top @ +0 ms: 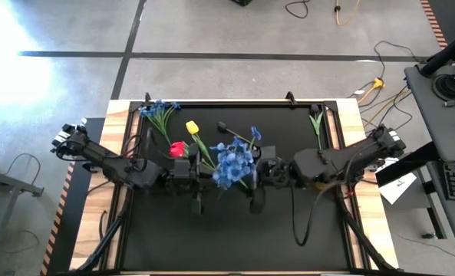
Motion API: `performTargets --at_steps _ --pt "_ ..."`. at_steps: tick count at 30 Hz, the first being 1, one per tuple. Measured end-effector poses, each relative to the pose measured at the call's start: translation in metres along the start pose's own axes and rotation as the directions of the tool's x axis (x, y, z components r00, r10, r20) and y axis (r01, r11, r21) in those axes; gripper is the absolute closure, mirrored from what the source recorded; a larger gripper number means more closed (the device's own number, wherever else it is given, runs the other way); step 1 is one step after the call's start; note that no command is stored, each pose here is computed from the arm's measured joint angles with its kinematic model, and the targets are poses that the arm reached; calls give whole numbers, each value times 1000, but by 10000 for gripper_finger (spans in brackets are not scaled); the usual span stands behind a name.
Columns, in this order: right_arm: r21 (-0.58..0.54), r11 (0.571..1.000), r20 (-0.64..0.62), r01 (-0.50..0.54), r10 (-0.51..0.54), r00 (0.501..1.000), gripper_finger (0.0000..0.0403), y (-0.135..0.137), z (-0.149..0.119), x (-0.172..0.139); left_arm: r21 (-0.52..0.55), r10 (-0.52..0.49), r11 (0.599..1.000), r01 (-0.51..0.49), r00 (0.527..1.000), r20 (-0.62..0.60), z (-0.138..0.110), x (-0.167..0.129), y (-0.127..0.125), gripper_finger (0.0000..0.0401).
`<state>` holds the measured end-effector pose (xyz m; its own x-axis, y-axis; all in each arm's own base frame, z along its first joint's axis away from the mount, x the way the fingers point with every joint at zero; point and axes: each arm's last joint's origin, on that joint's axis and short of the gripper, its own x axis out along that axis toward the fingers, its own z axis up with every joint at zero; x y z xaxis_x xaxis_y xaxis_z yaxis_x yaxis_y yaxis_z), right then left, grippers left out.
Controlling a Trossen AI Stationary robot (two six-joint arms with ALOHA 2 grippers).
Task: Sort flowers into vase by color
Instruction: Put the bottom blue flowers into the right yellow vase
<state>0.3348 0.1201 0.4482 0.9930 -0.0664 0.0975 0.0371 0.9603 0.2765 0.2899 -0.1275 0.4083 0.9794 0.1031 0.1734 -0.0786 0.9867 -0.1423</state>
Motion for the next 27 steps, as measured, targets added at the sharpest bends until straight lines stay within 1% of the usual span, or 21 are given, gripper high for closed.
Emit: performTargets --at_steps 3,7,8,11,13,16,19,22,24,27 --pt "-4 1000 2 3 -3 1000 259 -2 1 1 4 3 1000 -3 1000 -7 -1 0 0 401" --pt "-20 1000 -3 6 -6 1000 360 -4 0 2 9 44 999 -44 999 -12 -1 0 2 395" --pt "-31 999 -12 9 -9 1000 376 -4 0 2 16 47 999 -46 999 -21 -1 0 3 390" --pt "-53 998 -41 16 -18 999 385 -6 -1 0 21 52 998 -51 996 -70 0 -6 7 363" --pt "-82 996 -72 21 -27 997 388 -9 4 -8 6 61 998 -60 992 -112 4 -13 11 339" --pt "-98 994 -128 36 -49 991 388 -16 17 -29 8 83 996 -83 972 -219 10 -28 20 301" --pt "-112 992 -232 62 -86 969 388 -27 28 -58 18 112 993 -113 931 -347 13 -44 30 270" --pt "-125 986 -364 109 -147 920 389 -39 33 -93 3 136 989 -147 906 -402 17 -58 38 252" --pt "-155 970 -444 189 -239 864 389 -49 33 -118 2 160 985 -174 903 -398 20 -64 43 247" --pt "-223 923 -526 313 -385 758 389 -64 28 -154 24 215 974 -223 899 -381 22 -69 48 247"
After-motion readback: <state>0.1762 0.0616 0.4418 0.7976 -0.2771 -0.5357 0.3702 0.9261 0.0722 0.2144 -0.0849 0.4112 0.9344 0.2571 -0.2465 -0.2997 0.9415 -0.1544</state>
